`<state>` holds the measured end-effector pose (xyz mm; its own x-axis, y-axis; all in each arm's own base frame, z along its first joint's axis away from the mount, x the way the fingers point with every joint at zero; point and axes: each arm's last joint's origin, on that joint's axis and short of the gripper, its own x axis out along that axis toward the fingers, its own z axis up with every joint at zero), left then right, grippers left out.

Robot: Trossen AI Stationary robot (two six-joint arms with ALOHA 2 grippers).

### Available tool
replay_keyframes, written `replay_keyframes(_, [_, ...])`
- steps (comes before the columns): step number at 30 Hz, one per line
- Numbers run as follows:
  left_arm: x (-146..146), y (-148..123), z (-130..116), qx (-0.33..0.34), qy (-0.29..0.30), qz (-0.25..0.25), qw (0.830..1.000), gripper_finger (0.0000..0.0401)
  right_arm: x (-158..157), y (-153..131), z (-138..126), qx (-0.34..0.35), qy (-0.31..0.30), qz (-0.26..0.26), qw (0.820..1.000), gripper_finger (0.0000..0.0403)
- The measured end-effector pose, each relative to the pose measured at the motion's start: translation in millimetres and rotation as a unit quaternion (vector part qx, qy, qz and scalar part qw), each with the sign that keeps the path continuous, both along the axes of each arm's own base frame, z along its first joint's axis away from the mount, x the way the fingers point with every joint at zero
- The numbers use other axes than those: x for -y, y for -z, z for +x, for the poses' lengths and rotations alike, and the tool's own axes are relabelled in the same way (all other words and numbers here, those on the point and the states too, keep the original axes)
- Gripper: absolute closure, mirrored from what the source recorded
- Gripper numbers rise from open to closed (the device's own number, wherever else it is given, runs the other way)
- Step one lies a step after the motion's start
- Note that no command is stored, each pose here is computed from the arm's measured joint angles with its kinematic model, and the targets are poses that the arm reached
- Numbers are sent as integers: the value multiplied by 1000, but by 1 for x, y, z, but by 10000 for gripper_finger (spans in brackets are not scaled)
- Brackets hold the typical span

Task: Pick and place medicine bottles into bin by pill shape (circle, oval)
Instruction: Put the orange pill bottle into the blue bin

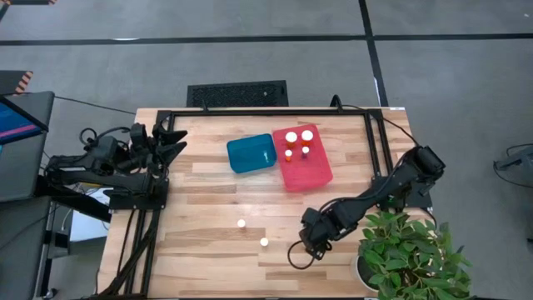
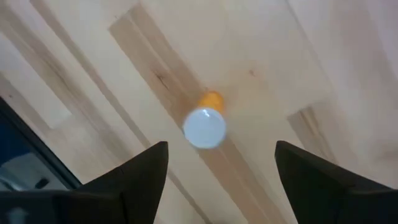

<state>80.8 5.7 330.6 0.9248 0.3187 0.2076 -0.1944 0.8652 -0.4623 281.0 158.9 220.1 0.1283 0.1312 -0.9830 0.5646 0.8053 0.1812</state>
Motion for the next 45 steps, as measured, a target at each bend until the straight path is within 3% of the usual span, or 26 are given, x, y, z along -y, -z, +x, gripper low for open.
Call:
replay_keyframes(20, [0,1,0,-3,-1,0,1000,142,-1,34,-4,27,11,19,999,103])
replay_keyframes(25, [0,1,0,-3,-1,-1,1000,142,-1,34,-5,26,9,18,999,143])
replay_keyframes(35, [0,1,0,-7,-1,-1,1000,142,0,33,-4,28,6,18,999,304])
replay_keyframes(40, [0,1,0,-7,0,0,1000,142,1,25,2,42,-1,21,999,308])
replay_keyframes(45, [0,1,0,-7,0,0,1000,142,17,3,18,58,-16,7,998,283])
